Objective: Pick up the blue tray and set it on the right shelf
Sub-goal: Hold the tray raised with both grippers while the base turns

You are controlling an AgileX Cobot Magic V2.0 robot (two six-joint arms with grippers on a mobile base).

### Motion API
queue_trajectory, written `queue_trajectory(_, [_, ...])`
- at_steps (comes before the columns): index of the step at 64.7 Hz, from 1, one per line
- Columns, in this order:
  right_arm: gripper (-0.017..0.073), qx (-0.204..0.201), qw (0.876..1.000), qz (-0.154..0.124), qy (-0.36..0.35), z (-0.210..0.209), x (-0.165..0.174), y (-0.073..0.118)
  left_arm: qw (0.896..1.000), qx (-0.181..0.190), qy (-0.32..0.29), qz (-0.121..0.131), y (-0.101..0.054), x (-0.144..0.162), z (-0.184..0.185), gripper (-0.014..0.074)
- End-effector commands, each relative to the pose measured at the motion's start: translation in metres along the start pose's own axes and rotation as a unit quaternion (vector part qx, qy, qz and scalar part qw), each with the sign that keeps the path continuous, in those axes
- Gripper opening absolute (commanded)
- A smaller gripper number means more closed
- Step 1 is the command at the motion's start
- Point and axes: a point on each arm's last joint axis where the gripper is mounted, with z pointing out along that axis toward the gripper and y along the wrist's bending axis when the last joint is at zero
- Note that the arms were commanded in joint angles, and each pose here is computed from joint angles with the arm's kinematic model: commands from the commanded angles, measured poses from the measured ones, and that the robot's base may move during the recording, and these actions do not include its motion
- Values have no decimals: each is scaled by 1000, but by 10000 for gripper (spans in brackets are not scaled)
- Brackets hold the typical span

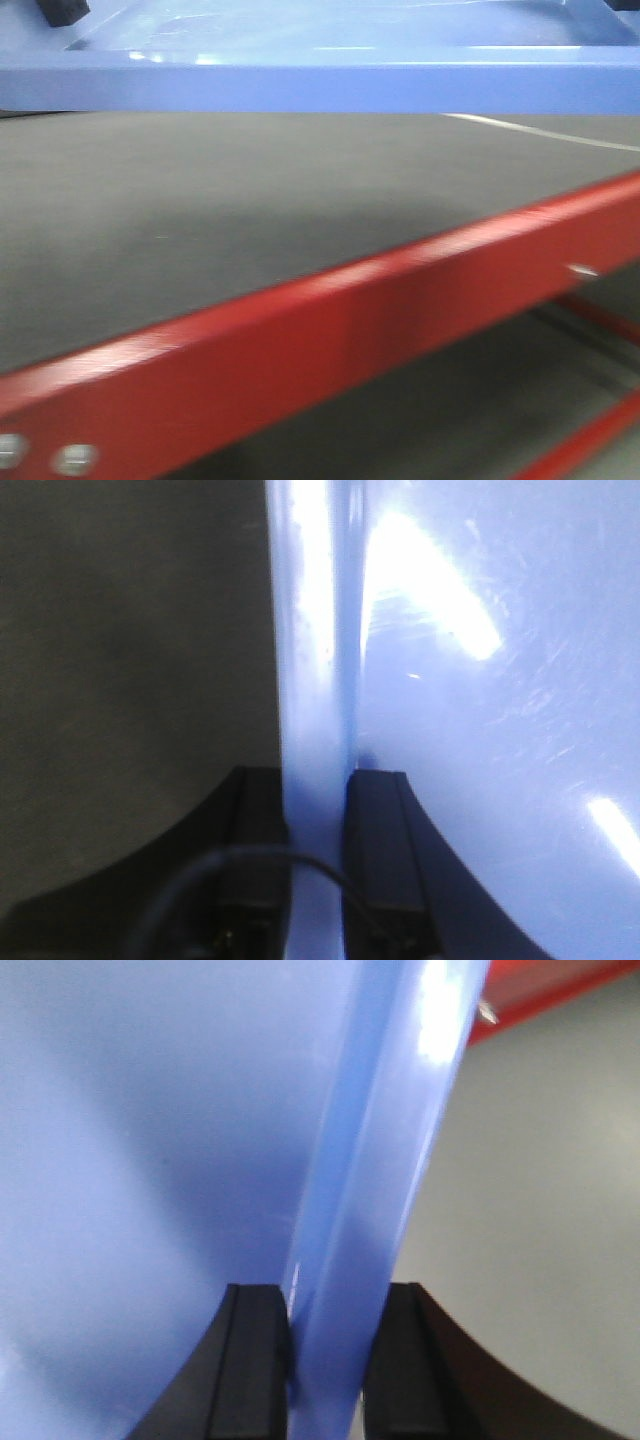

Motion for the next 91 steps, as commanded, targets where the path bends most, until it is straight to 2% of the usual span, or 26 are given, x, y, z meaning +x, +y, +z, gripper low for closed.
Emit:
queue_trajectory(1, [56, -12, 998, -14, -54, -18, -7, -2, 1000, -1, 12, 11, -1, 7, -17, -48])
queue_trajectory(91, [56, -12, 998, -14, -54, -18, -7, -2, 1000, -1, 12, 11, -1, 7, -17, -48])
